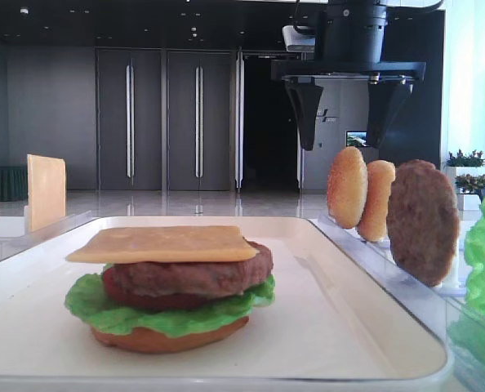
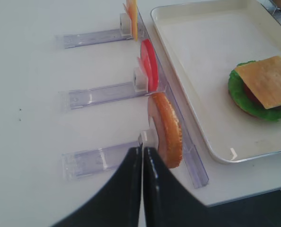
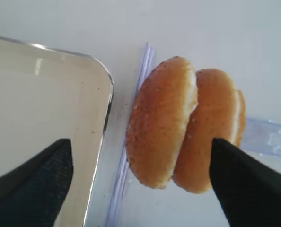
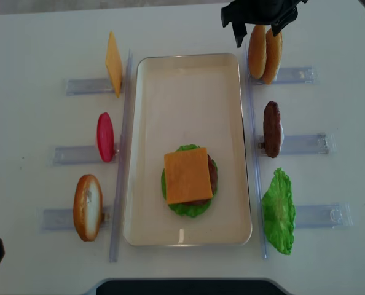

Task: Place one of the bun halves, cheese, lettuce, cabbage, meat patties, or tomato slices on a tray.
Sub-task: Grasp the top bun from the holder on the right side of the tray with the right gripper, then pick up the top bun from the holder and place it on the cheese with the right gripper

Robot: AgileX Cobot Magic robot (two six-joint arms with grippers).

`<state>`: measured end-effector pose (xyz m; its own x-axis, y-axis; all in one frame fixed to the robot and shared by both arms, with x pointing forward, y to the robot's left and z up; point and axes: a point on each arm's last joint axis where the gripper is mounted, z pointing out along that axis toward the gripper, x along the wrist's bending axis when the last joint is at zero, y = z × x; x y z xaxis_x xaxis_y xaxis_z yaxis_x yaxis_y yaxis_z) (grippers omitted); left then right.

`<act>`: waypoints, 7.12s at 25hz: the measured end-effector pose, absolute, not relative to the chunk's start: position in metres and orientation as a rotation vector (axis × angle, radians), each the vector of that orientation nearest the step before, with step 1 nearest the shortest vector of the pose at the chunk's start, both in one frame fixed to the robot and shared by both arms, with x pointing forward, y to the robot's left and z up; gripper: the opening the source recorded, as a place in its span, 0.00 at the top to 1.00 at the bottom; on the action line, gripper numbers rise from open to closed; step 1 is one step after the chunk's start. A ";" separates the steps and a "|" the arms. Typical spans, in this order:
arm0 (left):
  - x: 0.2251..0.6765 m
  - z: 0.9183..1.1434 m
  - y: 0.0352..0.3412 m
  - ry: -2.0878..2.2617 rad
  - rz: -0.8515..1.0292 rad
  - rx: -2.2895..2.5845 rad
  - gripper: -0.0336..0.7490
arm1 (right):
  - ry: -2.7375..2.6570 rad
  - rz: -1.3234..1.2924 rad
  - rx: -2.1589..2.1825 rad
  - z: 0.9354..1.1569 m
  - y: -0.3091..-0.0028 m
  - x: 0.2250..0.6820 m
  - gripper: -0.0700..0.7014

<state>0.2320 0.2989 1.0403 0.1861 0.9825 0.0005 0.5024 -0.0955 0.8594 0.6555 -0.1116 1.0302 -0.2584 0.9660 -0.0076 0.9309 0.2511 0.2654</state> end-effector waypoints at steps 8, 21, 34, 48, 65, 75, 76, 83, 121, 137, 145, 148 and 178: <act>0.232 1.040 0.299 1.416 0.805 1.709 0.96 | 2.346 0.310 1.803 1.028 -0.114 0.658 0.18; 0.232 1.040 0.299 1.416 0.805 1.709 0.96 | 2.371 0.330 1.851 1.014 -0.110 0.662 0.22; 0.232 1.040 0.299 1.416 0.805 1.709 0.96 | 2.334 0.334 1.800 1.014 -0.113 0.667 0.33; 0.232 1.040 0.299 1.416 0.805 1.709 0.96 | 2.335 0.318 1.803 1.014 -0.114 0.666 0.59; 0.232 1.040 0.299 1.416 0.805 1.709 0.96 | 2.325 0.314 1.846 1.013 -0.114 0.666 0.67; 0.232 1.040 0.299 1.416 0.805 1.709 0.96 | 2.344 0.372 1.880 1.027 -0.110 0.662 0.70; 0.232 1.040 0.299 1.416 0.805 1.709 0.96 | 2.339 0.392 1.873 1.033 -0.110 0.661 0.70; 0.232 1.040 0.299 1.416 0.805 1.709 0.96 | 2.302 0.579 1.822 1.078 -0.108 0.658 0.71; 0.232 1.040 0.299 1.416 0.805 1.709 0.96 | 2.260 0.608 1.935 1.138 -0.176 0.484 0.71; 0.232 1.040 0.299 1.416 0.805 1.709 0.96 | 2.294 0.738 1.864 1.151 -0.170 0.396 0.71; 0.232 1.040 0.299 1.416 0.805 1.709 0.96 | 2.358 0.654 1.807 1.134 -0.155 0.379 0.71; 0.232 1.040 0.299 1.416 0.805 1.709 0.96 | 2.391 0.669 1.808 1.134 -0.152 0.376 0.71; 0.232 1.040 0.299 1.416 0.805 1.709 0.96 | 2.074 2.086 1.974 1.052 -0.191 0.431 0.72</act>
